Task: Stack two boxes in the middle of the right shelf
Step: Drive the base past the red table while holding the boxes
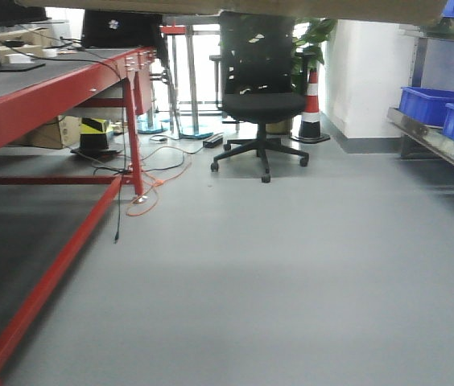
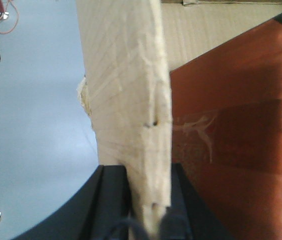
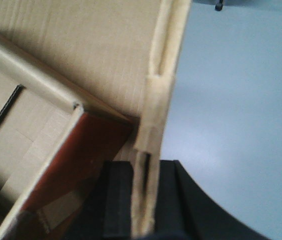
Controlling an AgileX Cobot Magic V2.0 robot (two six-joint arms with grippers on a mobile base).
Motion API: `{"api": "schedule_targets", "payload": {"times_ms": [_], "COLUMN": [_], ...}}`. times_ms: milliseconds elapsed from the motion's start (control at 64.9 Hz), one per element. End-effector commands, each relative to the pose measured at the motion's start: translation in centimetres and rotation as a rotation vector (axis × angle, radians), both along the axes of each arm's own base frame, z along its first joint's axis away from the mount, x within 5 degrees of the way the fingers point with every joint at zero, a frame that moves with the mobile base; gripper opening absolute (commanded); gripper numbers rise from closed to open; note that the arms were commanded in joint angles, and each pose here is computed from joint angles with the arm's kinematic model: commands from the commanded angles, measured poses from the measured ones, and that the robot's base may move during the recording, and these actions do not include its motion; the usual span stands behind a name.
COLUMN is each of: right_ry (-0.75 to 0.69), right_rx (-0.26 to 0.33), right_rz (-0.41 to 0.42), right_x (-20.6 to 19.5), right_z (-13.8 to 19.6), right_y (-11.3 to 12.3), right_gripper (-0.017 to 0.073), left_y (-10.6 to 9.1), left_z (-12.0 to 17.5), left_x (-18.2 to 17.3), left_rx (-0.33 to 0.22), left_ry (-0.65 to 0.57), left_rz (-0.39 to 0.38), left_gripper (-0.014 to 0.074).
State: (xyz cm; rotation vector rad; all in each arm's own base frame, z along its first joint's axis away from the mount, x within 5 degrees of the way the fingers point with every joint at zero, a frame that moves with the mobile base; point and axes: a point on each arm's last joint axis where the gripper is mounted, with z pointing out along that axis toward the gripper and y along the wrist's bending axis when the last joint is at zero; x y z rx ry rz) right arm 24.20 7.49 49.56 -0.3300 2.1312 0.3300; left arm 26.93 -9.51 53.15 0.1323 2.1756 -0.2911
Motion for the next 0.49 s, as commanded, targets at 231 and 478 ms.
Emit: {"api": "schedule_targets", "payload": {"times_ms": [231,478], "right_ry": [-0.031,-0.031], "right_rx": [-0.014,-0.014], "right_rz": [-0.010,-0.010], "right_x": [-0.05,-0.05], "right_z": [0.39,0.39], "right_y": [-0.33,-0.33], "right_gripper": [-0.0151,-0.0151], "left_y": [0.17,0.17], "left_z": [1.54,1.54], "left_x": [-0.56,-0.56], "left_rx": [-0.051,-0.051], "left_ry": [-0.105,-0.105], "left_rz": [-0.007,-0.007], "left_gripper": [-0.0111,-0.0111]}}
